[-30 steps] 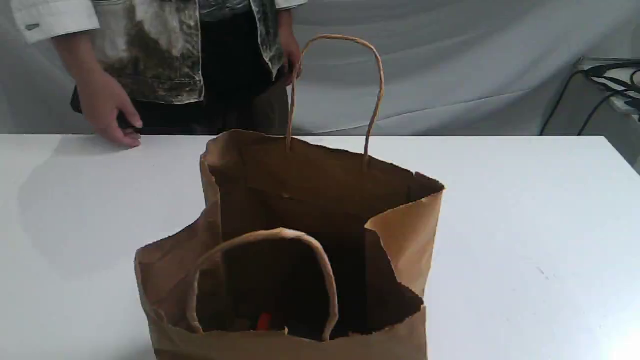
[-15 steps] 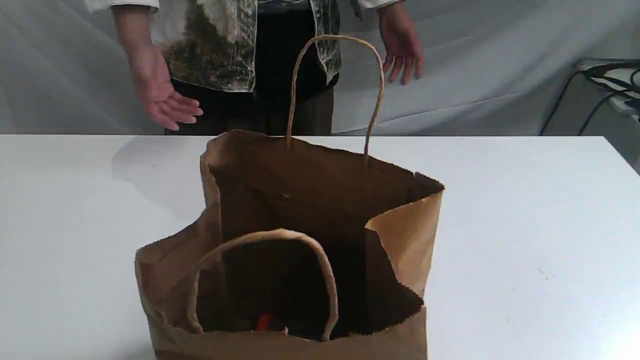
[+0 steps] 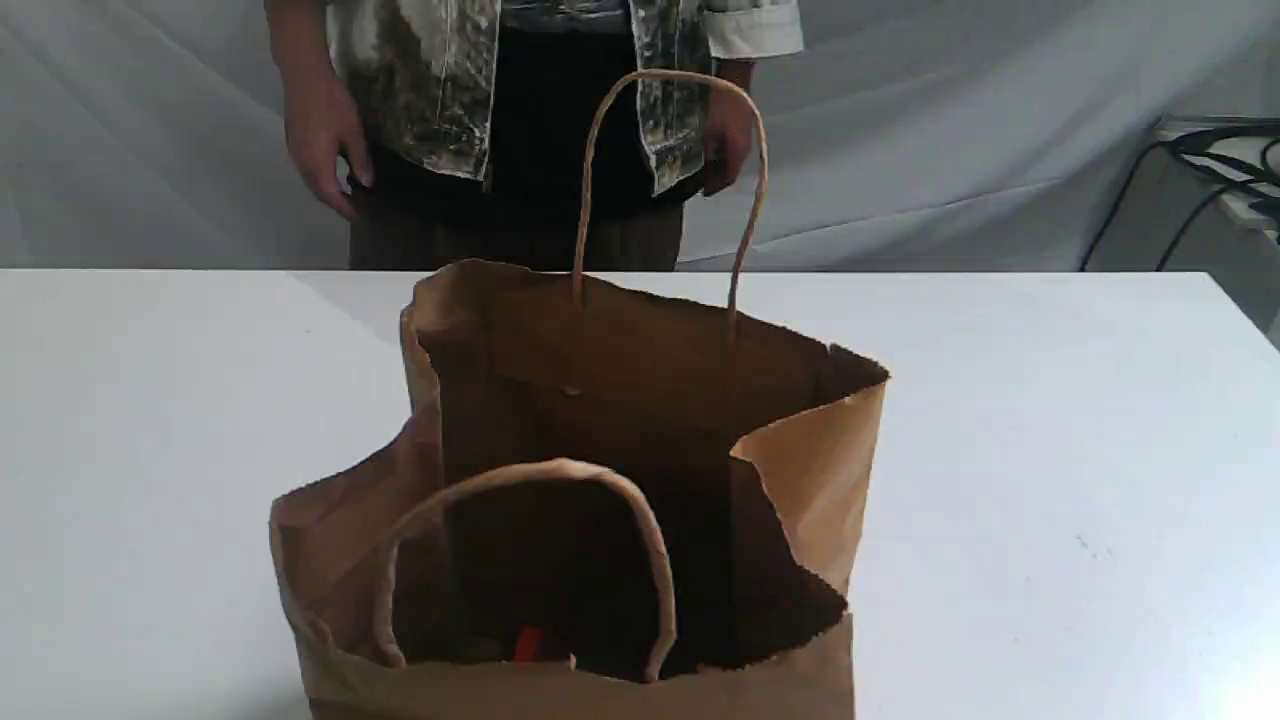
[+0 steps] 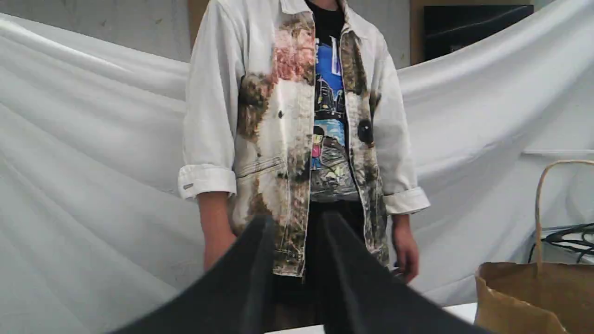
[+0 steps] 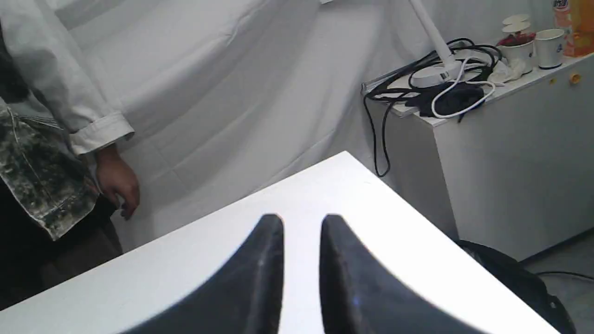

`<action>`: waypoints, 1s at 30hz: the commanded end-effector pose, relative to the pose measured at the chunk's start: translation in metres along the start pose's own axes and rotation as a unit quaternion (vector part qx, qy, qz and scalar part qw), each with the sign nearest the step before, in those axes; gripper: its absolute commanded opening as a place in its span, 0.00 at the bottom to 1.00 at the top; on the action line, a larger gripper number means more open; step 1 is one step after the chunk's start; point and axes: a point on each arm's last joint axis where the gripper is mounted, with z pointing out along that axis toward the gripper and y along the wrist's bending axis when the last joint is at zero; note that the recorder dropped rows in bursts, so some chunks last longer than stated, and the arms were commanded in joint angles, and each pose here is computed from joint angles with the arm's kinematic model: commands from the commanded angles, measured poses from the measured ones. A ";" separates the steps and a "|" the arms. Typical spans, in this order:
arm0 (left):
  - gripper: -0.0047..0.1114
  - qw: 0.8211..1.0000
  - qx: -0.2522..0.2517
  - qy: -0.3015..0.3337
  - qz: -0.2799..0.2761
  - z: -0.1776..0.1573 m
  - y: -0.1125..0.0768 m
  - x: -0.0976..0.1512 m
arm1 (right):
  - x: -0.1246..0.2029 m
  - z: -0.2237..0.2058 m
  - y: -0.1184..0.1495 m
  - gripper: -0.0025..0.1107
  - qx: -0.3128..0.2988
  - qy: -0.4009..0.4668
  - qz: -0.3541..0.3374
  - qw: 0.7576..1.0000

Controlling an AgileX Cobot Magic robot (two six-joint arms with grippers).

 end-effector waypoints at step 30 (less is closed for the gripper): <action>0.21 0.977 -0.110 0.172 -0.063 0.011 0.010 0.138 | 0.002 0.000 0.001 0.15 -0.007 0.002 0.000 1.000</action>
